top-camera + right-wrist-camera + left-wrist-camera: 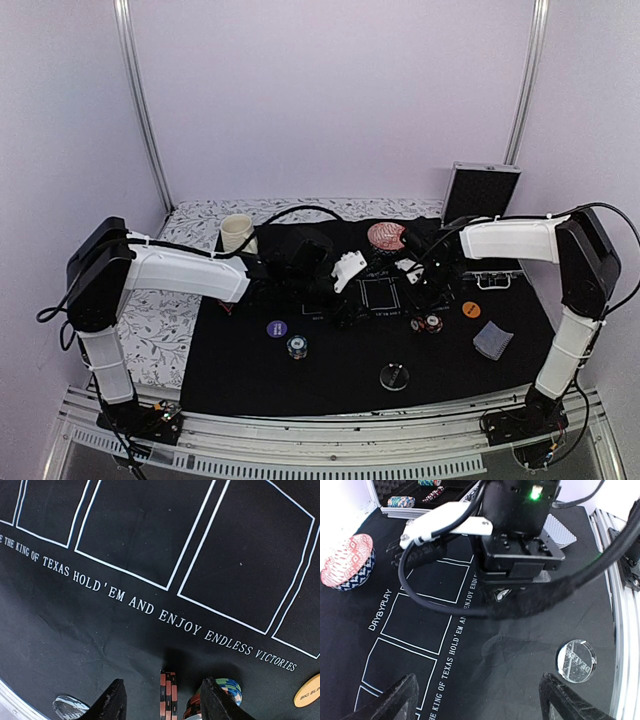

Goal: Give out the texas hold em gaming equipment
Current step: Pick up the poker chip from the poker table mat.

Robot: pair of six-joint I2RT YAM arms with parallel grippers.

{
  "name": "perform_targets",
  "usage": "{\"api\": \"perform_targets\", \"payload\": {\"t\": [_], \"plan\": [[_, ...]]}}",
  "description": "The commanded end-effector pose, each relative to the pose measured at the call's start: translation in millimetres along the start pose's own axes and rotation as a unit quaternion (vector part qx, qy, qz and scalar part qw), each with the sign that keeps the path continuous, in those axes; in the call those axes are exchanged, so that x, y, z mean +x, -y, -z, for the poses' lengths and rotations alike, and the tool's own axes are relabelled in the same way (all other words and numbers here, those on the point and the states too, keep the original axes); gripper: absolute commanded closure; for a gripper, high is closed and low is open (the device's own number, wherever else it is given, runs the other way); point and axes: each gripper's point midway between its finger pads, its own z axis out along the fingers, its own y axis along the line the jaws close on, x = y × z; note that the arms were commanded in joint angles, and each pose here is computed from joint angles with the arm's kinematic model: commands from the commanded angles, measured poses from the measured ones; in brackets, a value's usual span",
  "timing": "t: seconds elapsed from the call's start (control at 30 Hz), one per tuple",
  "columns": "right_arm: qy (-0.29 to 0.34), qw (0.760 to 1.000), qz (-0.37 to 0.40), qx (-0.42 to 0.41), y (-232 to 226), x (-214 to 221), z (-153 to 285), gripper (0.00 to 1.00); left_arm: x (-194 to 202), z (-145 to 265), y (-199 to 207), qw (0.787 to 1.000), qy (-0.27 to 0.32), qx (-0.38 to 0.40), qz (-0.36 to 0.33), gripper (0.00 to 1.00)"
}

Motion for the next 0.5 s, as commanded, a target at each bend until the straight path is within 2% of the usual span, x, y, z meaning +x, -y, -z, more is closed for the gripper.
{"api": "perform_targets", "payload": {"t": [0.0,0.37,0.47], "plan": [[-0.009,1.000,0.017,0.011,-1.5,-2.8,-2.7,0.50,-2.5,2.4,2.2,1.000,0.003,0.003,0.002,0.14],[-0.026,0.999,0.028,0.034,1.9,-3.1,-9.4,0.62,0.2,1.5,3.2,1.000,-0.002,0.004,0.000,0.14],[-0.031,0.998,0.030,0.035,1.4,-1.4,-9.8,0.63,1.8,1.0,2.8,1.000,-0.004,0.004,0.000,0.14]]}}
